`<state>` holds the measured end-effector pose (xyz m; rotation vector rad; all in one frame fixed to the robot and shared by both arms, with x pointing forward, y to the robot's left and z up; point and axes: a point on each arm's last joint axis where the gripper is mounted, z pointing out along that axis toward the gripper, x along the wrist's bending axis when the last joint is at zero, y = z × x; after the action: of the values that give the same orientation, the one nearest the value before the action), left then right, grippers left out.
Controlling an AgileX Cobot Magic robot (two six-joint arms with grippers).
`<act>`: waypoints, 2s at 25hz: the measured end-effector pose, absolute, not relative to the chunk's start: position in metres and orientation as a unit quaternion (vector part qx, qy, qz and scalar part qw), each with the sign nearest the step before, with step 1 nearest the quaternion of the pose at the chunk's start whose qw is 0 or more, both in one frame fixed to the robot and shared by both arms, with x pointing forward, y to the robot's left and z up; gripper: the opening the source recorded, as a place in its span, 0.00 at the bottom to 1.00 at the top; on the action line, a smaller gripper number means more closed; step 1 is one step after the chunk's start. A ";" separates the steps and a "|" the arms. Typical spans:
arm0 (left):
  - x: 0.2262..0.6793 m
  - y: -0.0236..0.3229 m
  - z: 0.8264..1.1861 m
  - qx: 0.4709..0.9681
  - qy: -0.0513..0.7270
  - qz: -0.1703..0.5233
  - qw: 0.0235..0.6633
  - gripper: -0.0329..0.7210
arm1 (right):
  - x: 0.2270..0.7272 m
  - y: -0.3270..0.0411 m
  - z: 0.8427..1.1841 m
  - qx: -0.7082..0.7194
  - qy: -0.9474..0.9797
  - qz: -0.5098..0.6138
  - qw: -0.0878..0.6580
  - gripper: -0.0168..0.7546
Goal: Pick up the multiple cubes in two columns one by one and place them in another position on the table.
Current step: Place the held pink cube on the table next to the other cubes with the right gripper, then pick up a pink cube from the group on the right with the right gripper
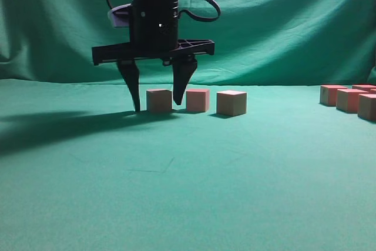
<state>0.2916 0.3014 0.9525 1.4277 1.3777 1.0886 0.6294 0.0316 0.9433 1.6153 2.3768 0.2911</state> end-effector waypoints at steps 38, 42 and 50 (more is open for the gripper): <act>0.292 0.301 0.953 0.571 0.551 0.435 0.425 0.04 | 0.510 -0.097 1.270 0.466 0.758 0.320 0.324 0.59; 0.292 0.301 0.953 0.571 0.551 0.435 0.425 0.04 | 0.490 -0.143 1.250 0.519 0.745 0.275 0.317 0.59; 0.292 0.301 0.953 0.571 0.551 0.435 0.425 0.04 | 0.466 -0.221 1.169 0.628 0.715 0.144 0.273 0.59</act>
<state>0.2916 0.3014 0.9525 1.4277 1.3777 1.0886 0.4656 -0.2206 1.1685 1.6887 1.9230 0.3862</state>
